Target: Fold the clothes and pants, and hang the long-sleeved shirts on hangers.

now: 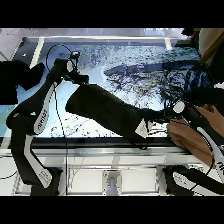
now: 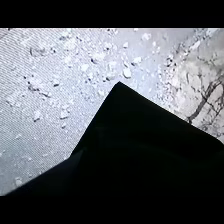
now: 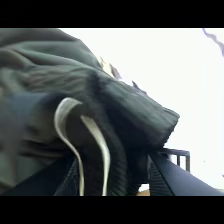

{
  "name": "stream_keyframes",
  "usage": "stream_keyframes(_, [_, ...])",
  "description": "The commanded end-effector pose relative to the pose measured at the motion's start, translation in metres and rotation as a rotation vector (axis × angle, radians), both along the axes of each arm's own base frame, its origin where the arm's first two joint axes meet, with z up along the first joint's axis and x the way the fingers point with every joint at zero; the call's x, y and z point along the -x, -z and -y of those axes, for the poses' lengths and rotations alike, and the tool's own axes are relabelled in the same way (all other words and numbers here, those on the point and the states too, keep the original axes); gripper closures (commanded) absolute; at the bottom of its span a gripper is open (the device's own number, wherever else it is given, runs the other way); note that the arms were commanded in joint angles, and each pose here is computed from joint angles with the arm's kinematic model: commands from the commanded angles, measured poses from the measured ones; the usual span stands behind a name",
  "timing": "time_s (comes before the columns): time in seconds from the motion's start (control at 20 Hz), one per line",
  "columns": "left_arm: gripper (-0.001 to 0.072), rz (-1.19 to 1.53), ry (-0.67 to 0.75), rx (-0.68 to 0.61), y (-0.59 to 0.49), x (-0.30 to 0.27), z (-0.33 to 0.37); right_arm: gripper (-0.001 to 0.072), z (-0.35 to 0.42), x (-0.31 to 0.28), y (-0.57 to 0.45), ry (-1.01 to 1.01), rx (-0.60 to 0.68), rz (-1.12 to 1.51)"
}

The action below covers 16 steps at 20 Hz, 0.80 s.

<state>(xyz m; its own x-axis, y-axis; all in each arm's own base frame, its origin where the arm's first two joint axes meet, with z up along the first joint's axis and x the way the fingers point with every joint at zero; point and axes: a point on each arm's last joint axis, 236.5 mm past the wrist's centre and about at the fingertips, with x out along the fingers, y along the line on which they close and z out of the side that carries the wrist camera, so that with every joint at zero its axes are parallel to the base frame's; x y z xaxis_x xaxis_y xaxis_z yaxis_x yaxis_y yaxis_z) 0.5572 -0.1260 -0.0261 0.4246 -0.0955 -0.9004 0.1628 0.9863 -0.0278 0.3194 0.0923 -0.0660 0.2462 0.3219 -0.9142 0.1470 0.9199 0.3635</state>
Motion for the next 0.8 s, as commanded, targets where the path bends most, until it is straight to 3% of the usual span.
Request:
stream_keyframes(0.0, [0.0037,0.077,-0.001,0.014,-0.041,-0.003,-0.003,0.026,0.01,0.001,-0.036,-0.081,0.068,0.03])
stream_keyframes(0.2, [0.0037,0.258,-0.047,0.049,-0.146,0.004,-0.031,0.0252,0.059,0.019,-0.106,-0.088,0.272,0.159])
stream_keyframes(0.35, [0.0038,0.373,-0.076,0.064,-0.21,0.019,-0.05,0.0193,0.09,0.062,-0.104,0.059,0.232,0.092])
stream_keyframes(0.45, [0.0038,0.43,-0.068,0.057,-0.239,0.029,-0.058,0.0197,0.082,0.085,-0.077,0.146,0.066,0.04])
stream_keyframes(0.6, [0.0038,0.464,-0.069,0.062,-0.258,0.037,-0.059,0.02,0.014,0.086,-0.061,0.198,-0.463,0.067])
stream_keyframes(0.65, [0.0039,0.463,-0.069,0.062,-0.258,0.037,-0.06,0.019,0.003,0.083,-0.061,0.215,-0.586,0.098])
stream_keyframes(0.75, [0.0045,0.448,-0.069,0.06,-0.255,0.039,-0.06,-0.0008,-0.004,0.084,-0.052,0.255,-0.682,0.089])
